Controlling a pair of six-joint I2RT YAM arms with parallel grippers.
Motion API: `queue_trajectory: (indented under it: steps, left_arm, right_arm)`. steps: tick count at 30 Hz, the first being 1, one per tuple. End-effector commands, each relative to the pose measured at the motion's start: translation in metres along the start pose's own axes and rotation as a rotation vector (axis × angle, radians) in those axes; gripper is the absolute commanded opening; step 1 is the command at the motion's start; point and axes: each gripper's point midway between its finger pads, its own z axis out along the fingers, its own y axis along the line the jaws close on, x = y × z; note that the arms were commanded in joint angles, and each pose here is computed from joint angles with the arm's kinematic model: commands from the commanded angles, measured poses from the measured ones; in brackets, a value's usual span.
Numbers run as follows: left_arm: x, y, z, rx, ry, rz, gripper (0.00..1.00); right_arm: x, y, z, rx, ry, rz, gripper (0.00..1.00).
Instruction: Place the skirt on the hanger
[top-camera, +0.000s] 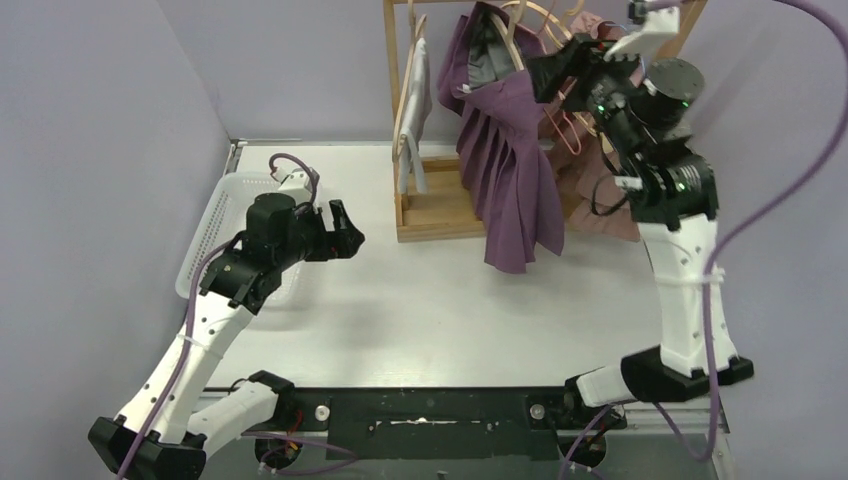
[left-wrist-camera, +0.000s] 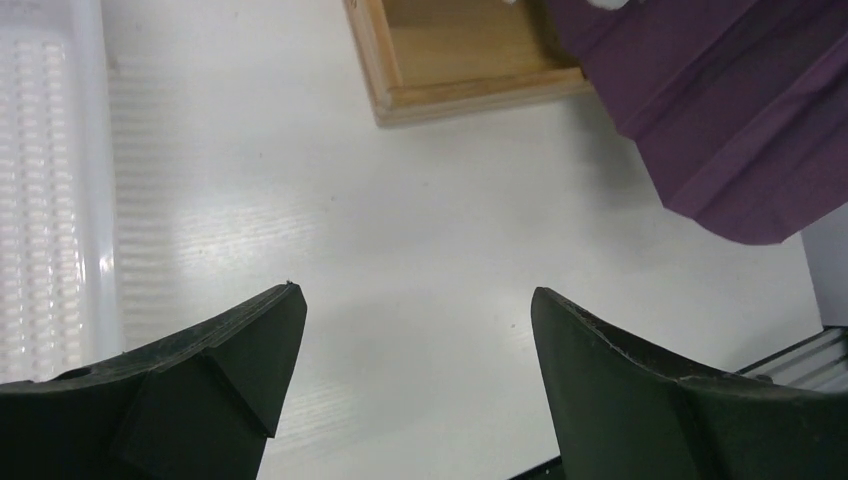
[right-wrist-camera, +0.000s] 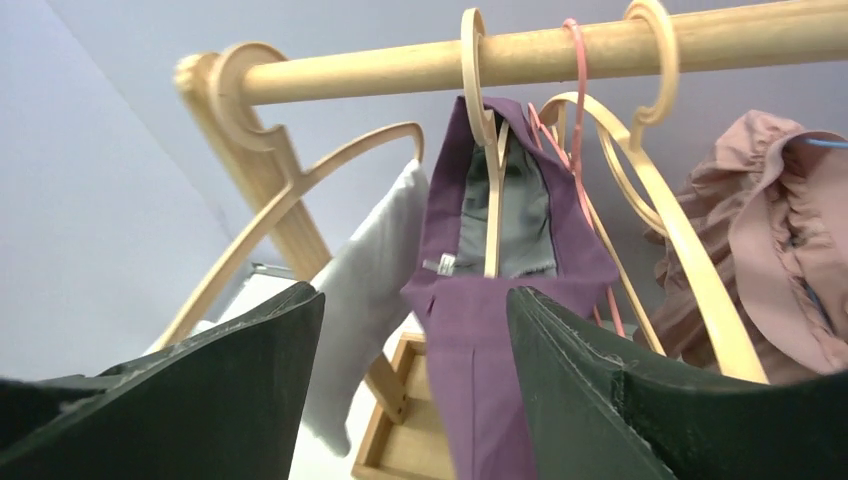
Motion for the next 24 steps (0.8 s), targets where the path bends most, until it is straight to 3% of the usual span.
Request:
queue_trajectory:
  steps: [1,8,10,12,15,24]
  left_arm:
    - [0.012,0.009,-0.016,-0.053,0.060,-0.030,0.84]
    - [0.004,0.004,-0.047,-0.031,-0.013,-0.041,0.85]
    - [0.000,0.007,-0.054,-0.056,-0.037,-0.064,0.84]
    - [-0.007,0.011,-0.063,-0.077,-0.085,-0.081,0.85]
    - [-0.019,0.015,-0.084,-0.103,-0.171,-0.086,0.85]
    - [-0.055,0.025,-0.143,-0.204,-0.323,-0.078,0.86]
  right_arm:
    - [-0.024,0.008,-0.074,0.012,-0.075,0.079,0.67]
    - [0.102,-0.031,-0.171,0.216,0.193,0.207,0.65]
    - [0.136,-0.046,-0.202,0.296,0.230,0.237,0.72]
    - [0.161,-0.063,-0.237,0.377,0.226,0.259,0.87]
    - [0.174,-0.079,-0.274,0.459,0.185,0.268,1.00]
    - [0.166,-0.102,-0.318,0.609,0.173,0.214,0.98]
